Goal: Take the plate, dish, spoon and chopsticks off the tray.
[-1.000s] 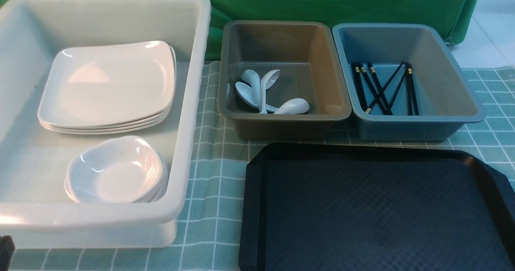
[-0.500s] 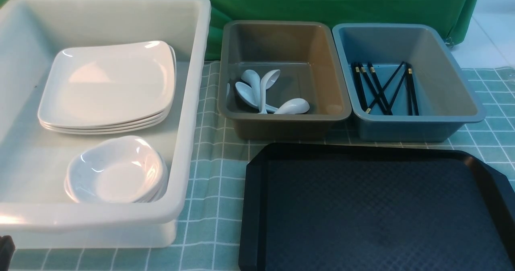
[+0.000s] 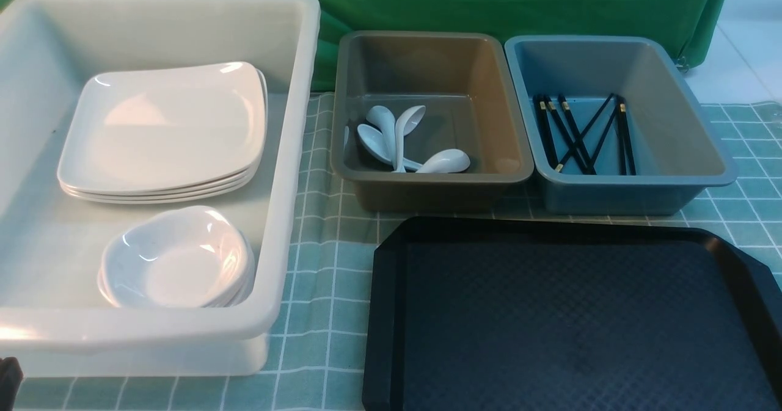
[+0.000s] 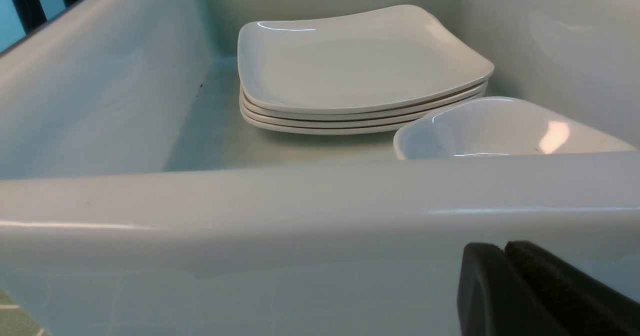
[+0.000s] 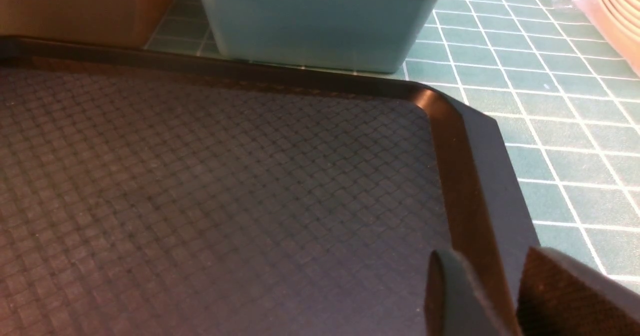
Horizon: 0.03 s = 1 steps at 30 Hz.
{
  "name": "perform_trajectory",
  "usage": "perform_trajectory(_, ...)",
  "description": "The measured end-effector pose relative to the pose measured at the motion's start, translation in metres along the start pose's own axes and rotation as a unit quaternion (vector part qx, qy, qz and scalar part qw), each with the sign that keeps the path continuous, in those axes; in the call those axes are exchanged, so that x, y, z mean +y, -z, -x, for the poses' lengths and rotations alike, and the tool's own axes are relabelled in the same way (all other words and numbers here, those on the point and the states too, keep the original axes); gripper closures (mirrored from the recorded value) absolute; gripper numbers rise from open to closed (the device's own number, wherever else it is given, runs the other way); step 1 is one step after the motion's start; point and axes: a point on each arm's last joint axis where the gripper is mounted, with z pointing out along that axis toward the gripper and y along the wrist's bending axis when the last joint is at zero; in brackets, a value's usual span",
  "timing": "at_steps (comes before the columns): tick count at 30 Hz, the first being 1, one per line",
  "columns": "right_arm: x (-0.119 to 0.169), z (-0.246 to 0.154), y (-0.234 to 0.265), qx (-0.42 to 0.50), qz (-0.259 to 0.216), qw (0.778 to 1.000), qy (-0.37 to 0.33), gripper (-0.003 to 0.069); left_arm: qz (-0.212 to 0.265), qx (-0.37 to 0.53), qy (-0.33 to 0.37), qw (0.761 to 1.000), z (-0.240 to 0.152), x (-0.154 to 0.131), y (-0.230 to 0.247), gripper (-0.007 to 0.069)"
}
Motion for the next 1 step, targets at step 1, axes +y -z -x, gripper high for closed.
perform_trajectory(1,0.0,0.0,0.0,0.0,0.0,1.0,0.0,0.0419,0.0,0.0,0.0,1.0,0.0,0.0,0.0,0.0608)
